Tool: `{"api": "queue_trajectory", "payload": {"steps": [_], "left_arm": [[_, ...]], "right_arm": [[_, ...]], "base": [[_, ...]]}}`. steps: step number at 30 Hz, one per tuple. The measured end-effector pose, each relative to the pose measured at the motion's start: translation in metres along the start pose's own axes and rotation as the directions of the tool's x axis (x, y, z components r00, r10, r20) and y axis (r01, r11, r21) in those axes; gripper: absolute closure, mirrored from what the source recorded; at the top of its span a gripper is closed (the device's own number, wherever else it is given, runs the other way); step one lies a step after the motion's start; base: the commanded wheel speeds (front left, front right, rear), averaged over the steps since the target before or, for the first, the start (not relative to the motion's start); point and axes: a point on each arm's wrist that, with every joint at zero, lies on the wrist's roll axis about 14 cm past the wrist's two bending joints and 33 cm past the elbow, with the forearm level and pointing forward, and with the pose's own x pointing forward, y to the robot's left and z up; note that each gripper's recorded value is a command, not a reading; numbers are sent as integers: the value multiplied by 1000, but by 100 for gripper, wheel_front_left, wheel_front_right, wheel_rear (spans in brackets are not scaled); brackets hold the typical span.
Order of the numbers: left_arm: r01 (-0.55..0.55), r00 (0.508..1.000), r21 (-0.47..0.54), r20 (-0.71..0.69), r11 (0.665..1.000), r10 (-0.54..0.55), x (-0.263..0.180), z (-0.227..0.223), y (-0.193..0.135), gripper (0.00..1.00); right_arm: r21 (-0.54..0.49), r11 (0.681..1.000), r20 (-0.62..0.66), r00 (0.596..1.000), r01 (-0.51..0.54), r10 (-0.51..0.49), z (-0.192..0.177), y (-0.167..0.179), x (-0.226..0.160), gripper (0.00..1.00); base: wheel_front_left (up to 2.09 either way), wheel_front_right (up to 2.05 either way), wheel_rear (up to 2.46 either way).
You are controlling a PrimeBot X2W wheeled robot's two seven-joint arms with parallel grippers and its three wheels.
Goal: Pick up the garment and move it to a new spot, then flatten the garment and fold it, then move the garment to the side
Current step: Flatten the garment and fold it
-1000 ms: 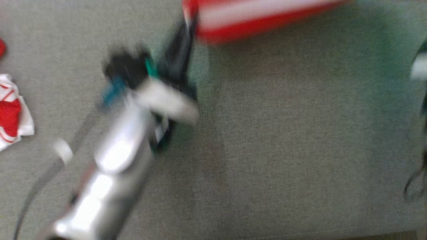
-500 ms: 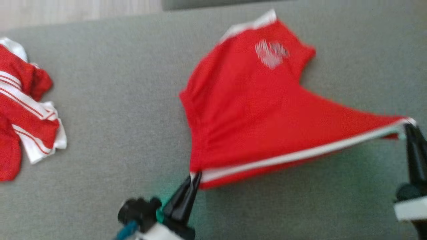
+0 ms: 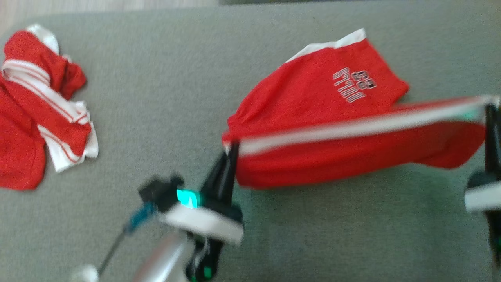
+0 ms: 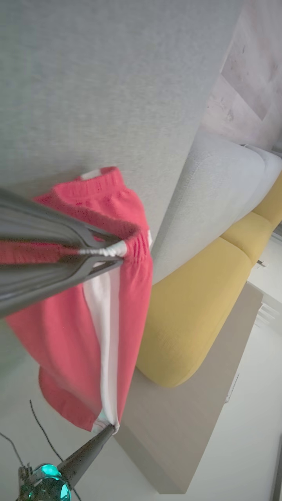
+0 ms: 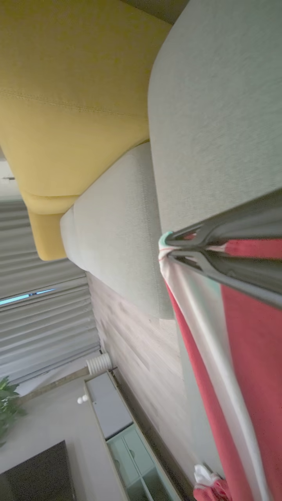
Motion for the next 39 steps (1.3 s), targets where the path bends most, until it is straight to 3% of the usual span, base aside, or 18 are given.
{"api": "queue_trajectory", "payload": {"steps": [11,18,19,20,21,22,23,25,28,33,35,39], "left_arm": [[-113,994,-51,-1,992,113,62,19,68,100],[-188,981,-42,-56,981,186,80,8,102,98],[-196,980,-47,-57,980,193,81,8,106,93],[-200,979,-46,-60,979,197,83,8,108,75],[-200,978,-41,-62,979,197,85,8,109,62],[-196,979,-37,-63,980,194,87,8,109,40],[-195,979,-37,-62,980,192,88,9,109,0],[-199,979,-48,-58,979,196,88,10,110,0],[-200,979,-12,-46,980,199,85,15,108,0],[-202,979,165,24,965,201,74,31,97,0],[-216,976,273,67,938,205,67,36,90,0],[-267,964,453,138,850,229,41,39,82,0]], "right_arm": [[-46,991,-66,990,-129,126,-26,30,132,100],[-80,978,-190,966,-193,175,-70,50,181,100],[-82,976,-208,961,-204,183,-77,53,184,100],[-83,973,-225,956,-214,191,-83,57,186,100],[-84,972,-239,951,-220,195,-88,58,189,92],[-85,971,-242,950,-224,198,-91,60,190,62],[-85,969,-238,949,-230,204,-93,62,191,5],[-75,969,-225,951,-235,213,-93,65,192,0],[-59,970,-198,955,-236,220,-87,65,190,0],[-16,975,-226,951,-222,213,-89,54,169,0],[-13,978,-278,940,-208,196,-102,44,153,0],[-8,986,-334,930,-164,152,-117,27,141,0]], "base": [[0,0,0],[0,0,0],[0,0,0],[0,0,0],[0,0,0],[0,0,0],[0,0,0],[0,0,0],[0,0,0],[0,0,0],[0,0,0],[0,0,0]]}}
